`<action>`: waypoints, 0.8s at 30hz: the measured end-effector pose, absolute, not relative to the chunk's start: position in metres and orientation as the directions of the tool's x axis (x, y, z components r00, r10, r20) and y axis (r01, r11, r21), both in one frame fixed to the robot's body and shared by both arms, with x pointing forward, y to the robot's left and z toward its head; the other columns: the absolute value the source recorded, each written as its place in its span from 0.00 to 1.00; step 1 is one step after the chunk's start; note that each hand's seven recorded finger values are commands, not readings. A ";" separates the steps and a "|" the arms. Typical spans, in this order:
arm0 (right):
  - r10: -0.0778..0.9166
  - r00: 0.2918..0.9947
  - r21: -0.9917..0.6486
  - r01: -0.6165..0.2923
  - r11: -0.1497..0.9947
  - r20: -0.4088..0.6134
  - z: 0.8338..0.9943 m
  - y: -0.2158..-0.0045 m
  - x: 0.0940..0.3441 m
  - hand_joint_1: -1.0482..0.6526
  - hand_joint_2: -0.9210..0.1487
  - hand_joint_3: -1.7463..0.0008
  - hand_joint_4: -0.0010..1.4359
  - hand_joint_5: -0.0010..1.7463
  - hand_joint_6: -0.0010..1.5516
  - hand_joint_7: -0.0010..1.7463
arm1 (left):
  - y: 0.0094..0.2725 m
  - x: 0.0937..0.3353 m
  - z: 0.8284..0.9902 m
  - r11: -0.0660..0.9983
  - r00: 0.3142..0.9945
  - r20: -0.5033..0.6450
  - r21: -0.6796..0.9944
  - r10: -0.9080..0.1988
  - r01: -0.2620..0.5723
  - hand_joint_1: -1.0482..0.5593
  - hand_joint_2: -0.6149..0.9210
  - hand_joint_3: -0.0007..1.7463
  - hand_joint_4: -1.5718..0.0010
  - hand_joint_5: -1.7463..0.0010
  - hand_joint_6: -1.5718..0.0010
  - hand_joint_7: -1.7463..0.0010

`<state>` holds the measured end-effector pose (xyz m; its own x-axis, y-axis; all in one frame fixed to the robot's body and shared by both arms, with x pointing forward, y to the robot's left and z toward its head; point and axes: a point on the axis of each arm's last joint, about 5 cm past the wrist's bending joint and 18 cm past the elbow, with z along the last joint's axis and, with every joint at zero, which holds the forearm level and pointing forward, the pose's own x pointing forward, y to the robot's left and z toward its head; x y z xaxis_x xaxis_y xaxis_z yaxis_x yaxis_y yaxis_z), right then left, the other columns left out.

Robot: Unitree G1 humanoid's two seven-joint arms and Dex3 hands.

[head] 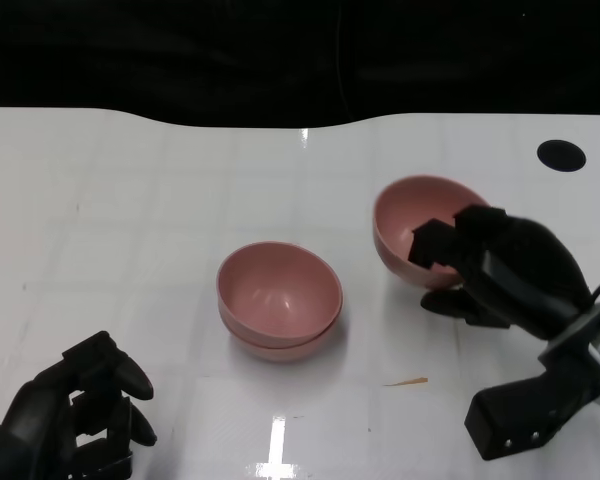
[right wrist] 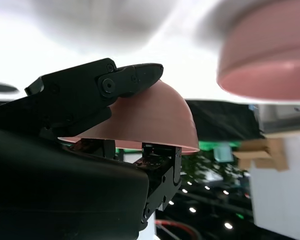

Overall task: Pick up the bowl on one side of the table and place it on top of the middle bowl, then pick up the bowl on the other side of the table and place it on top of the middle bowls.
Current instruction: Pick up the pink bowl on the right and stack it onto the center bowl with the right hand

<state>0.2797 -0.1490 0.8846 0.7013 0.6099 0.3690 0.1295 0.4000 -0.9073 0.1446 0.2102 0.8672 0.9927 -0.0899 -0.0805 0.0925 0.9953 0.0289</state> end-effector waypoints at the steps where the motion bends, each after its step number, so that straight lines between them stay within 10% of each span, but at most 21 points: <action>1: 0.610 0.699 -0.906 0.132 0.403 0.373 0.889 -0.149 0.282 0.51 0.00 0.82 0.52 1.00 0.36 0.99 | 0.210 0.145 0.867 0.995 0.993 -0.080 0.030 -0.090 0.093 0.86 0.92 0.64 0.53 0.00 0.64 0.00; 9: 0.696 0.599 -0.903 0.116 0.414 0.395 0.933 -0.136 0.291 0.46 0.02 0.80 0.56 1.00 0.39 1.00 | 0.210 0.145 0.866 0.995 0.993 -0.086 0.038 -0.085 0.089 0.86 0.93 0.64 0.54 0.00 0.64 0.00; 24: 0.838 0.398 -0.917 0.021 0.399 0.374 0.955 -0.080 0.285 0.54 0.12 0.81 0.62 1.00 0.41 1.00 | 0.206 0.148 0.868 0.993 0.993 -0.073 0.066 -0.091 0.096 0.85 0.90 0.65 0.55 0.00 0.64 0.00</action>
<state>0.2848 -0.0800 0.9548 0.3979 0.8379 0.3736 0.0209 0.3988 -0.9168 0.1478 0.2061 0.8678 0.9931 -0.0911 -0.0734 0.0960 0.9932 0.0659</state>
